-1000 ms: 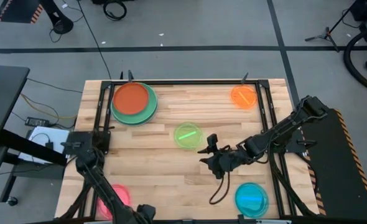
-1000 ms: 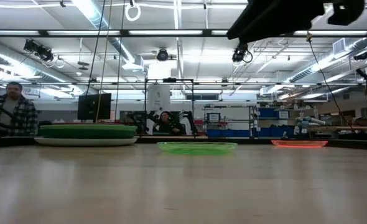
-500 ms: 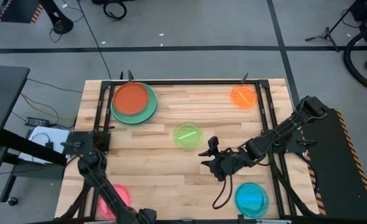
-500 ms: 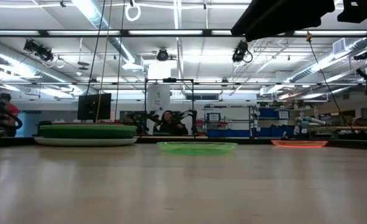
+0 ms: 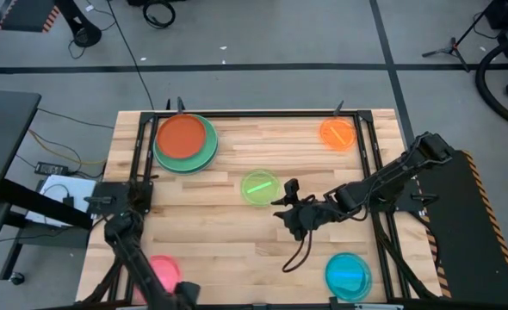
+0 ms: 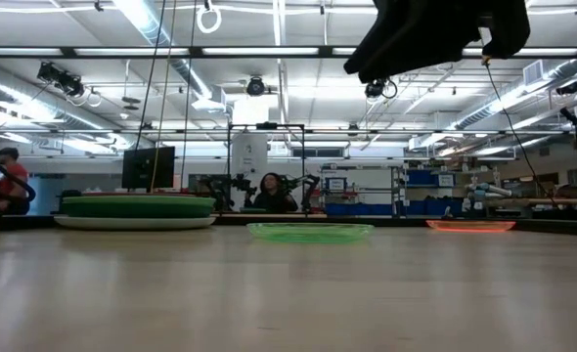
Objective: Stack plastic plates
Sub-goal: Stack the small red plate on the small green plate
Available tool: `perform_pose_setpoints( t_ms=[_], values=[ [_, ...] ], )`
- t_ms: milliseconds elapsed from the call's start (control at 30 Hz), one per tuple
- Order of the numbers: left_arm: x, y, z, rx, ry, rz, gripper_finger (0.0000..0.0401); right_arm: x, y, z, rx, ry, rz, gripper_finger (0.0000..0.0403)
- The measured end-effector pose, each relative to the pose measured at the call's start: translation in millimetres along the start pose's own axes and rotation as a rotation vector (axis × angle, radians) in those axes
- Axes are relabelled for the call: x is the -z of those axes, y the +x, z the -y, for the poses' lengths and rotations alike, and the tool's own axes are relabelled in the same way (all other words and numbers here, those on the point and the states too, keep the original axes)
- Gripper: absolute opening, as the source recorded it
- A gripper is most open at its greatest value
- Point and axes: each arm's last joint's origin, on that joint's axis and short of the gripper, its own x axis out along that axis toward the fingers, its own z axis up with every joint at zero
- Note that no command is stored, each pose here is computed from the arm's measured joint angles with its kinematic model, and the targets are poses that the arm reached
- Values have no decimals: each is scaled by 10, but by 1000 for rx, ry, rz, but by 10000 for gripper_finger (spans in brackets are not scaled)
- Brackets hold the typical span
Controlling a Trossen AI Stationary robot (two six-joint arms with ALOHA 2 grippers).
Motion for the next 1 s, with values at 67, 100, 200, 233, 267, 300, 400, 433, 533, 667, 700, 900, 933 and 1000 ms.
perform_pose_setpoints(
  t_ms=[67, 100, 200, 233, 267, 300, 400, 433, 533, 667, 700, 900, 933, 1000],
  values=[
    [31, 36, -89, -46, 11, 34, 80, 8, 5, 7, 0, -1, -7, 168],
    [40, 63, -107, -52, 14, 40, 82, 14, 5, 5, -1, -4, -12, 168],
    [21, 130, -113, -63, 20, 65, 102, 19, 5, 3, -3, -7, -16, 168],
    [10, 151, -103, -49, 24, 81, 112, 18, 4, 1, -4, -8, -15, 168],
    [-3, 178, -98, -35, 32, 103, 123, 18, 4, 1, -4, -8, -15, 168],
    [-21, 215, -96, -27, 38, 129, 137, 18, 4, 1, -4, -8, -15, 168],
    [-124, 353, -96, -73, 40, 168, 178, 19, 6, 5, -3, -7, -16, 168],
    [-160, 402, -105, -107, 36, 165, 190, 21, 9, 10, -3, -8, -17, 168],
    [-260, 563, -134, -208, 30, 128, 214, 24, 14, 17, -4, -31, -18, 168],
    [-326, 715, -117, -226, 57, 86, 216, 24, 15, 18, -5, -53, -18, 168],
    [-334, 736, -111, -223, 68, 80, 214, 25, 15, 17, -5, -55, -19, 168],
    [-387, 825, -175, -305, 47, 61, 186, 25, 15, 18, -7, -56, -18, 168],
    [-386, 850, -201, -330, 43, 45, 180, 25, 15, 18, -7, -56, -18, 168],
    [-383, 901, -236, -355, 41, 27, 167, 27, 15, 17, -8, -57, -20, 168]
  ],
)
